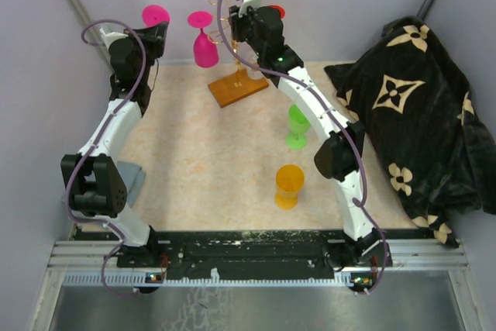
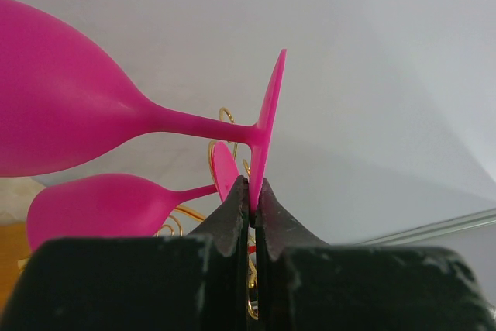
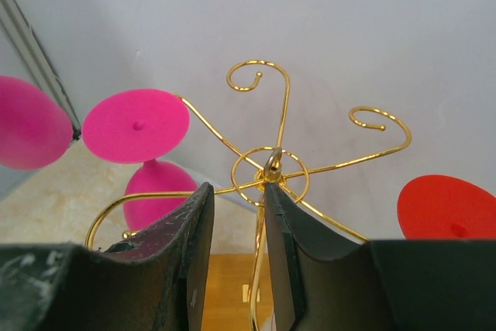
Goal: Place the wine glass upside down on the wine glass rack
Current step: Adjust the wine rack at the center of the board.
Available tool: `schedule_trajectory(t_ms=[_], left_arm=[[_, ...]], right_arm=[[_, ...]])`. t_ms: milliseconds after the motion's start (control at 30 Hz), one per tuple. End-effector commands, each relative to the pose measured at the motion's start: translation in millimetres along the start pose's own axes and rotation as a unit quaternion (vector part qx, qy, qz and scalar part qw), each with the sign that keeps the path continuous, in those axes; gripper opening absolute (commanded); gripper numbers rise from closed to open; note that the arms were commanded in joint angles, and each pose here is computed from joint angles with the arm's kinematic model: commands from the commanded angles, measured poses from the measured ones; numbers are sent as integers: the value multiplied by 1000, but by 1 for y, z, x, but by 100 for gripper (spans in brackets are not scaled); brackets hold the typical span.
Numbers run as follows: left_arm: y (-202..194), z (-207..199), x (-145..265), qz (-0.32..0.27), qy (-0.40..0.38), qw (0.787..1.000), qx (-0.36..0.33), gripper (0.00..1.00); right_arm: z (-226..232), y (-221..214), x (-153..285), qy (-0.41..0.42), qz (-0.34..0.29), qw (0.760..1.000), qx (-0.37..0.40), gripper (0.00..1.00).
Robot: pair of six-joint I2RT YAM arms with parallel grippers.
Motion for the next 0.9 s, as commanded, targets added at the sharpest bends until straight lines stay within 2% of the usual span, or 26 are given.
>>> schedule_trajectory(t_ms=[0,867], left_arm=[[10,-16,10,-11,-23,1000,-9,2],[14,-8,12,-16,-15,1000,-12,3]], right_arm=[[7,33,-4,-6,-71,997,5,33],[5,11,-21,-18,-77,997,10,29]])
Point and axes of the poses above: each gripper's point midway between its finger pads, its own x axis back along the fingers, its own z axis along the line the jaws close on, y = z × x, the point moved 6 cm from there along x, back along the fingers, and after that the axes turned 5 degrees about -x, right-handed, at the moved point
